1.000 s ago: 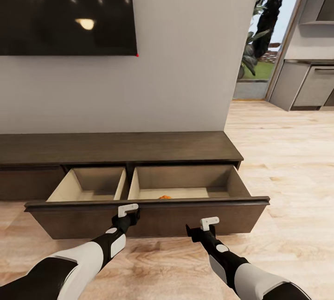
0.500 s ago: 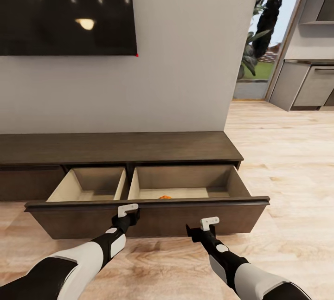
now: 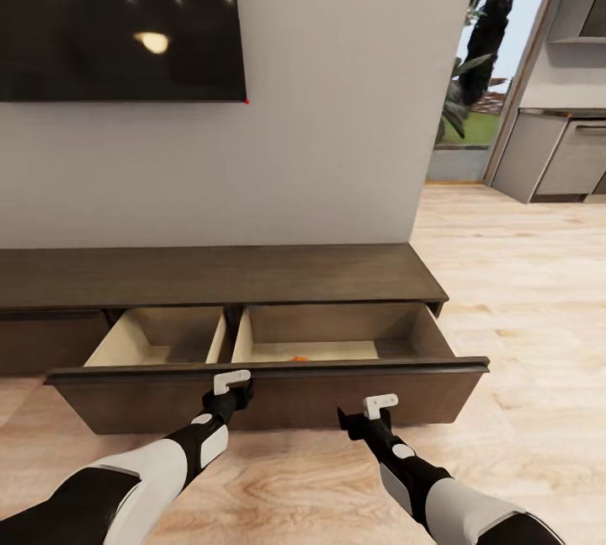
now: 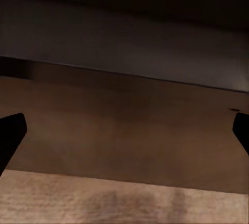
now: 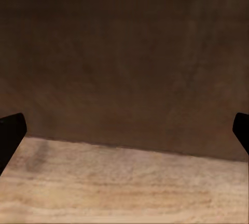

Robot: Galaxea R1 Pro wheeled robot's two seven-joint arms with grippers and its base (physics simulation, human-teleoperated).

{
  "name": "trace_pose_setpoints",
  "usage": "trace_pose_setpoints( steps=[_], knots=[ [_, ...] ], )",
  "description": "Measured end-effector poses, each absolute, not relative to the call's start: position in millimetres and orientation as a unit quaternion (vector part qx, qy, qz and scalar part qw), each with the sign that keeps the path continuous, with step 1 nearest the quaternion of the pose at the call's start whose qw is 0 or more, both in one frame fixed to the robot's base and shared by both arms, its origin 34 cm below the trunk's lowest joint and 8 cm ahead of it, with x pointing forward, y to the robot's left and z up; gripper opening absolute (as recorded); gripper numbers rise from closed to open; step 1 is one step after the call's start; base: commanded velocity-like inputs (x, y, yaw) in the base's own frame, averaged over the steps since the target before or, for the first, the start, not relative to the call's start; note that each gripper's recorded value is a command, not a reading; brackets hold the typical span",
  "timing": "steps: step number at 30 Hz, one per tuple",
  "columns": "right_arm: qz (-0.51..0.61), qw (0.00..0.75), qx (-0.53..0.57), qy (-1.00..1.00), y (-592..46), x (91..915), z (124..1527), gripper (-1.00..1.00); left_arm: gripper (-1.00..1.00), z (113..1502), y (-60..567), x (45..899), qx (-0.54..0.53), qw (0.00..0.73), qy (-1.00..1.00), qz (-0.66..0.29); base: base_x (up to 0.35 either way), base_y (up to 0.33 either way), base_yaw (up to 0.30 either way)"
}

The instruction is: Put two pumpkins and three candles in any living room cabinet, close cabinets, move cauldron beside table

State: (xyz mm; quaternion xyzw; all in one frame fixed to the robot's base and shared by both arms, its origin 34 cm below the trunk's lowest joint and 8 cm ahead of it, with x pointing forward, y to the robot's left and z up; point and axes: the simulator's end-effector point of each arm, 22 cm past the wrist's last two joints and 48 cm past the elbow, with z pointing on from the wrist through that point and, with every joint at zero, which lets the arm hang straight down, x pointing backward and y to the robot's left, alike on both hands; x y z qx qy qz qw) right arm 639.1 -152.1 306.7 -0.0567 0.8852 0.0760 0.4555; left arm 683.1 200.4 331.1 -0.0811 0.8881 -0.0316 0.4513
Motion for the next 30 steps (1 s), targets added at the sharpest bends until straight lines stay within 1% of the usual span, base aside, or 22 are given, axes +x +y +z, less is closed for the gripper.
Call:
trace_pose_setpoints(
  steps=[7, 30],
  knots=[
    [0.076, 0.455, -0.057, 0.885, -152.1, 639.0, 306.5, 1.0, 1.0, 331.2, 199.7, 683.3, -0.078, 0.452, 0.888, -0.032, 0.072, 0.0, 0.0],
    [0.076, 0.455, -0.056, 0.885, -152.2, 639.1, 306.7, 1.0, 1.0, 331.2, 200.3, 683.1, -0.081, 0.451, 0.888, -0.032, 0.24, 0.0, 0.0]
  ],
)
